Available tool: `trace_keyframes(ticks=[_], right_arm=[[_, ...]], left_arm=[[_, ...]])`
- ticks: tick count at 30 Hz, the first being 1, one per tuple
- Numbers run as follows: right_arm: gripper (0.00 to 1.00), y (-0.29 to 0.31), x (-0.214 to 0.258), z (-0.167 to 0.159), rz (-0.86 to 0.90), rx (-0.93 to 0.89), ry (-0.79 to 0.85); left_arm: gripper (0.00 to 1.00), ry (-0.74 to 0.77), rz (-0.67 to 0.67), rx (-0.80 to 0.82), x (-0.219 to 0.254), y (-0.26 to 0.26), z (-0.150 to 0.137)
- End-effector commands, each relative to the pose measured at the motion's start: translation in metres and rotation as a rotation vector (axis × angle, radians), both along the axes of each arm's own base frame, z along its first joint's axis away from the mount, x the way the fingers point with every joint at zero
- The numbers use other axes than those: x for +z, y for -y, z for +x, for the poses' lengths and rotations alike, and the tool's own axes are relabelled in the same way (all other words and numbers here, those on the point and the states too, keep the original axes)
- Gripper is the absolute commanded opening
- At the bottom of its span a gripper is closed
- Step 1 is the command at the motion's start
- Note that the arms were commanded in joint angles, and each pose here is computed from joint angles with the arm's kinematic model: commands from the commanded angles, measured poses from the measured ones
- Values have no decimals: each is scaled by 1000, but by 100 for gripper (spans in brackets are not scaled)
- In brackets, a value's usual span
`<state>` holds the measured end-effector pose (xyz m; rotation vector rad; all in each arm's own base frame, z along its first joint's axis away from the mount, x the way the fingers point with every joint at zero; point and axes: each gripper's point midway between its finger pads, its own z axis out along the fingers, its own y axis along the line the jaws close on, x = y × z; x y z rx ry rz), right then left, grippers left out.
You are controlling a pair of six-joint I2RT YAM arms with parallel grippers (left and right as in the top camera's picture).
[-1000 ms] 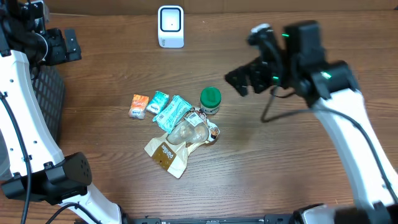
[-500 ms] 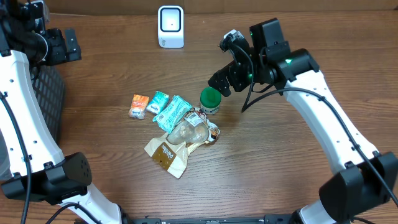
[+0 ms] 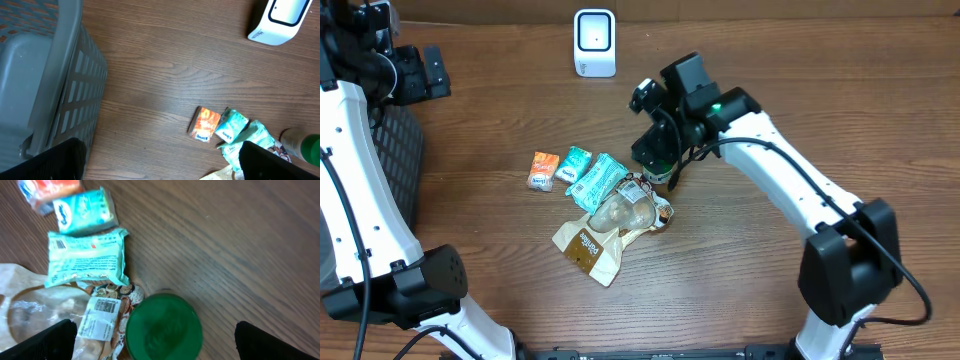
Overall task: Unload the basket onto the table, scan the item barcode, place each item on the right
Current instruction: 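Move the right gripper over the green-lidded jar and lower toward it, then grasp the green-lidded jar with the right gripper and lift it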
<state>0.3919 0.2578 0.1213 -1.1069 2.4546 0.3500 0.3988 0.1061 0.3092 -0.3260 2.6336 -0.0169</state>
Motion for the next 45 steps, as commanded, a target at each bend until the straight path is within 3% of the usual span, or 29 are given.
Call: trace_keyframes(ticks=[1, 8, 16, 36, 45], right_arm=[[100, 1, -14, 10, -40, -4, 2], [100, 3, -38, 6, -65, -8, -59], [88, 3, -41, 0, -65, -6, -88], [83, 1, -58, 3, -67, -6, -92], [67, 2, -59, 4, -64, -19, -97]], left_arm=[[99, 37, 14, -18, 13, 1, -2], [100, 37, 14, -18, 13, 1, -2], [100, 37, 14, -18, 13, 1, -2], [99, 37, 14, -19, 13, 1, -2], [99, 37, 14, -18, 13, 1, -2]])
